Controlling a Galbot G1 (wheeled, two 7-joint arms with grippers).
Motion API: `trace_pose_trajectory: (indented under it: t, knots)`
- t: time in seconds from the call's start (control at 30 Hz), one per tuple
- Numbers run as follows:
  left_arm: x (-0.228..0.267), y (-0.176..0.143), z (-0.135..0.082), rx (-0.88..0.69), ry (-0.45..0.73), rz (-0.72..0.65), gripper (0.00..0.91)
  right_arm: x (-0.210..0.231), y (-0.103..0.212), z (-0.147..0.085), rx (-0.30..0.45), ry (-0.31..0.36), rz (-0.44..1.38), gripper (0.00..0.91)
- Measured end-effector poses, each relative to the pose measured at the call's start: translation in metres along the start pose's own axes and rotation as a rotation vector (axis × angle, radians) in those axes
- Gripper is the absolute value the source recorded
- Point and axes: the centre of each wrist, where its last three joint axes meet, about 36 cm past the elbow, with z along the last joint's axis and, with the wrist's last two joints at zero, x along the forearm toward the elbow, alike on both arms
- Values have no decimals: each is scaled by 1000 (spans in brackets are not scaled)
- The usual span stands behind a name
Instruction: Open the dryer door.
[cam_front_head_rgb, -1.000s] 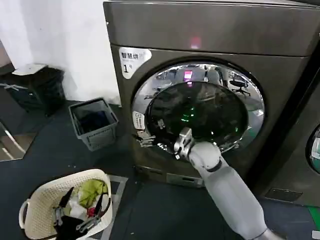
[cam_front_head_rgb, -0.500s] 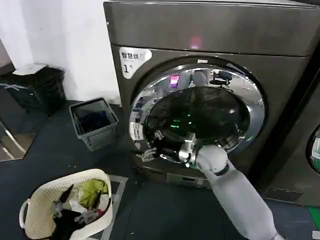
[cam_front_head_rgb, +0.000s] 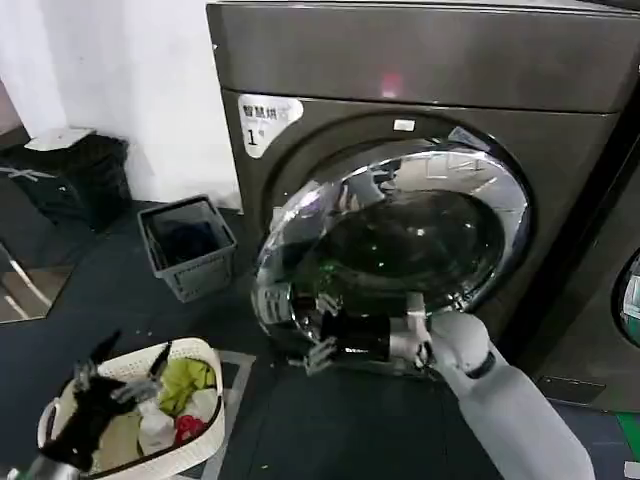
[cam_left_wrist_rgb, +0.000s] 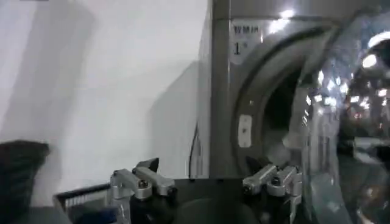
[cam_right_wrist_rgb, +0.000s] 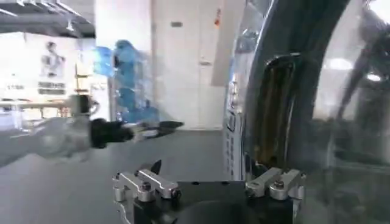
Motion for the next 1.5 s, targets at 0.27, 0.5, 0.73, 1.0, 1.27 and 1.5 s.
trace_pose_trajectory:
  t: [0.27, 0.5, 0.73, 1.0, 1.27, 1.5]
  knots:
    - [-27, 21, -3, 21, -32, 152, 907, 21, 24, -4, 93, -22, -81, 907]
    - [-67, 26, 10, 52, -51, 325, 907, 38, 42, -6, 97, 8, -160, 907]
    - [-119, 30, 24, 126, -47, 477, 907, 57, 54, -8, 104, 11, -181, 907]
    - [-183, 14, 29, 158, -6, 671, 907, 110, 66, -8, 133, 59, -87, 907]
    - [-222, -23, 41, 163, 0, 833, 907, 198, 88, -18, 183, 127, 126, 907]
    - [-237, -58, 41, 176, -14, 983, 907, 283, 128, -36, 222, 129, 402, 907]
